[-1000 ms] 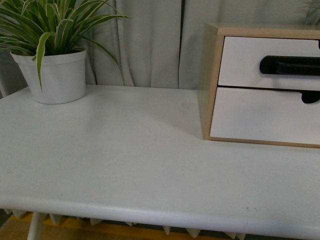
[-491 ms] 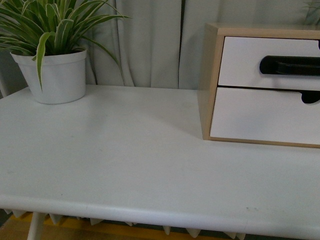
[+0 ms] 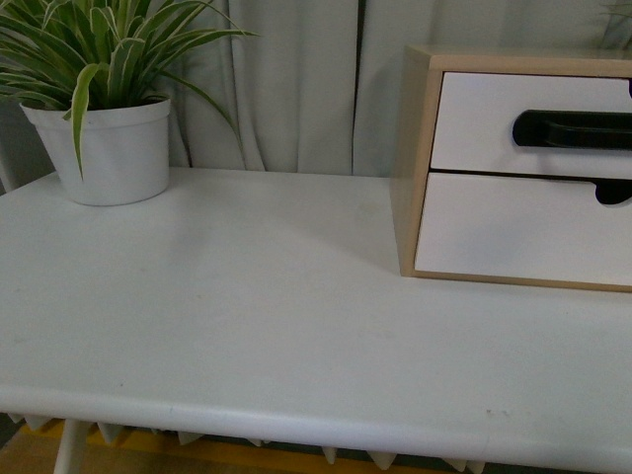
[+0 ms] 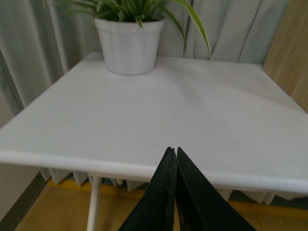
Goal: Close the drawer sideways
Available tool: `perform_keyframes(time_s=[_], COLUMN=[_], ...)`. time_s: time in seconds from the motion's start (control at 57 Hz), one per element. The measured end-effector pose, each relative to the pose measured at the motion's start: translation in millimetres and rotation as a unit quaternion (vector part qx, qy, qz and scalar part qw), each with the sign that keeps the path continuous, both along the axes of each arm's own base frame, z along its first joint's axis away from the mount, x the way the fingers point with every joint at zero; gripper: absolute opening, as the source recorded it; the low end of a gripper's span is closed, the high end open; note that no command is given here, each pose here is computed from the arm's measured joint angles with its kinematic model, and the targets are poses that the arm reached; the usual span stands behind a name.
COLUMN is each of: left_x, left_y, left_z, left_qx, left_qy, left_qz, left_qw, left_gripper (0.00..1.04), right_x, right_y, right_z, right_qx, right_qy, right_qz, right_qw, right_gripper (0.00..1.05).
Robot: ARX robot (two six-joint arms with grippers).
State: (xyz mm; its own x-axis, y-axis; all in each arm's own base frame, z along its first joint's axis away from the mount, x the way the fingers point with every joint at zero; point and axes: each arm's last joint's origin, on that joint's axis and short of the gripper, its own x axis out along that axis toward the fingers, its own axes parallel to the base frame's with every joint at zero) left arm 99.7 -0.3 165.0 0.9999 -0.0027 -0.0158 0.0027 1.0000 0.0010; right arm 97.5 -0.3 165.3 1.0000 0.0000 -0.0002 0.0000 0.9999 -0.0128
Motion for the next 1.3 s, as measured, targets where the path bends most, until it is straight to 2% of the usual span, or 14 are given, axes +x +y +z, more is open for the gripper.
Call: perform_keyframes(time_s=[0.421, 0.439, 0.789, 0.947, 1.298], left_x=[-2.3, -2.3, -2.3, -2.3, -2.3], left_y=[0.0, 0.0, 0.0, 0.0, 0.0], left_z=[1.4, 1.4, 1.4, 1.4, 1.4], left_qx=[0.000, -0.002, -0.001, -0.001, -0.001], left_qy=[-0.010, -0.010, -0.010, -0.010, -0.010], left_qz=[0.000, 0.000, 0.000, 0.000, 0.000], left_qw=[1.000, 1.000, 1.000, 1.000, 1.000], left_gripper=[0.04, 0.07, 0.66, 1.00, 0.98], right_x=[0.0, 0.0, 0.0, 0.0, 0.0], right_y=[0.0, 0.0, 0.0, 0.0, 0.0], right_z=[0.0, 0.0, 0.0, 0.0, 0.0], right_qx=[0.000, 0.000, 0.000, 0.000, 0.001], right_qy=[0.000, 0.000, 0.000, 0.000, 0.000], right_qz=[0.000, 0.000, 0.000, 0.000, 0.000], right_qw=[1.000, 1.000, 1.000, 1.000, 1.000], right_gripper=[0.01, 0.02, 0.60, 0.97, 0.95])
